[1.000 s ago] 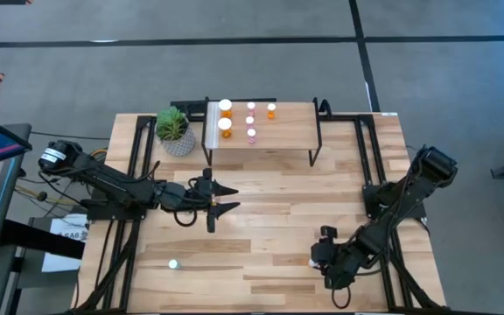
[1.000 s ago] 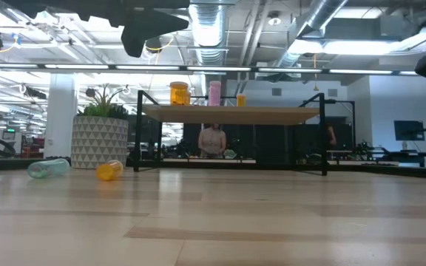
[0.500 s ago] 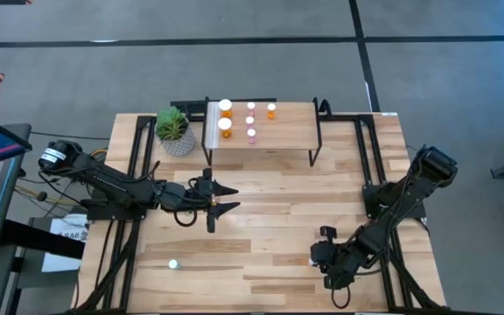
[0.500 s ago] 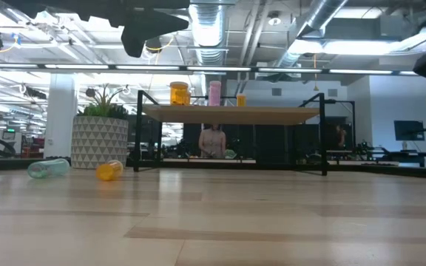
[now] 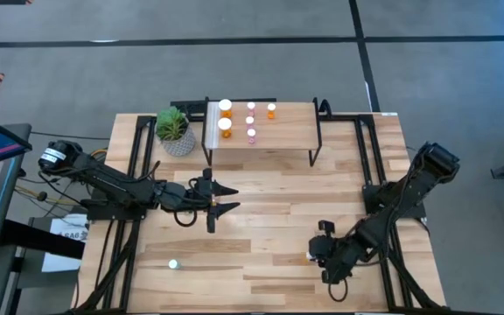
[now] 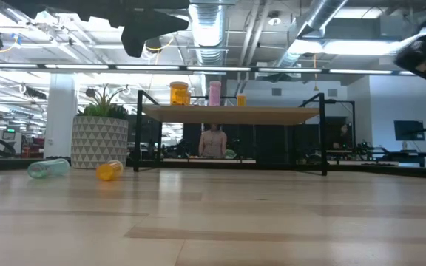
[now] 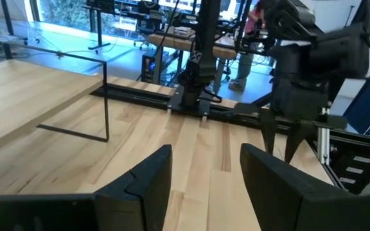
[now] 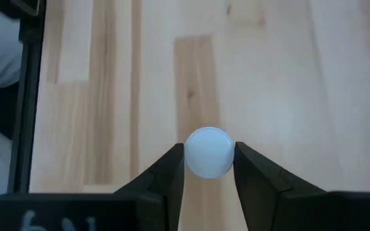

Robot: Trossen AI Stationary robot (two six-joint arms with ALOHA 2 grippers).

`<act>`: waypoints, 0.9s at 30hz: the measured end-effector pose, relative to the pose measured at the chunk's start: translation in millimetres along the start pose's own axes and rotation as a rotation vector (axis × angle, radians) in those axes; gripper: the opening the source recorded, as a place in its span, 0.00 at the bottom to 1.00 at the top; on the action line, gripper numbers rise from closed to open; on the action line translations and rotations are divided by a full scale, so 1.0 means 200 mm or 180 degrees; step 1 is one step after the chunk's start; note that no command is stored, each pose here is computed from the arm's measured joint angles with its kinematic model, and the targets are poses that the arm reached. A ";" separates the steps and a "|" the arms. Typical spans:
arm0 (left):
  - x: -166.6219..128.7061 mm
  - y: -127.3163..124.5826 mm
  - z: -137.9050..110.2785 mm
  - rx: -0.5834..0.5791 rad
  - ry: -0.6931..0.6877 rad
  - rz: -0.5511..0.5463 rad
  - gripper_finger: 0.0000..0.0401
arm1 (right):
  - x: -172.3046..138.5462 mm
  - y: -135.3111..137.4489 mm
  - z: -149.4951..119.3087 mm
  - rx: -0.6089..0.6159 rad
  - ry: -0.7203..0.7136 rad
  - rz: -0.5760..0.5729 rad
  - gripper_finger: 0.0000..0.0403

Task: Pick and place medicine bottles onto shelf by color
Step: Put the small bottom orange pill bottle aligned with the other small orange pill bottle on the shelf

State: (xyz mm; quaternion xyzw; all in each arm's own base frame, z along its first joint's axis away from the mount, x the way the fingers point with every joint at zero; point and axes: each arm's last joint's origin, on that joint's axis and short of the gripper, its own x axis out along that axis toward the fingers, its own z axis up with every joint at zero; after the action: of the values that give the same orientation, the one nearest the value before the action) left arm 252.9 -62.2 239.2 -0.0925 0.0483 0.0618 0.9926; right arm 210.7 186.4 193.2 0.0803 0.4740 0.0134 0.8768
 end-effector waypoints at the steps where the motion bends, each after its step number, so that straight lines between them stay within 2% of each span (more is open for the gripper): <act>1: 0.00 0.00 0.00 0.0004 0.0011 -0.0013 0.43 | -0.01 -0.02 0.02 -0.0014 -0.0033 -0.0011 0.35; 5: 0.00 0.00 0.00 0.0078 0.0026 -0.0048 0.43 | -0.05 -0.13 0.12 -0.0111 -0.0203 -0.0083 0.35; 9: -0.01 0.00 0.01 0.0267 0.0009 0.0007 0.43 | -0.15 -0.29 0.25 -0.0174 -0.0491 -0.0213 0.35; 14: -0.04 0.01 0.04 0.0355 -0.0011 0.0028 0.43 | -0.36 -0.53 0.45 -0.0269 -0.1062 -0.0496 0.35; 17: -0.06 0.02 0.05 0.0368 0.0023 0.0035 0.43 | -0.49 -0.68 0.55 -0.0330 -0.1309 -0.0798 0.35; 21: -0.07 0.02 0.05 0.0378 0.0070 0.0046 0.43 | -0.60 -0.88 0.68 -0.0344 -0.1456 -0.1065 0.35; 27: -0.07 0.02 0.04 0.0403 0.0136 0.0056 0.43 | -0.64 -1.15 0.82 -0.0270 -0.1384 -0.1229 0.35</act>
State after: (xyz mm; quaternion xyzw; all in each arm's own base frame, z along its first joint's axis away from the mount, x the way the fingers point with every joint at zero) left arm 238.5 -57.8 247.2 -0.0304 0.0742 0.0654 0.9946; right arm 264.0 -75.2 352.6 -0.0470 0.2805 -0.1514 0.9467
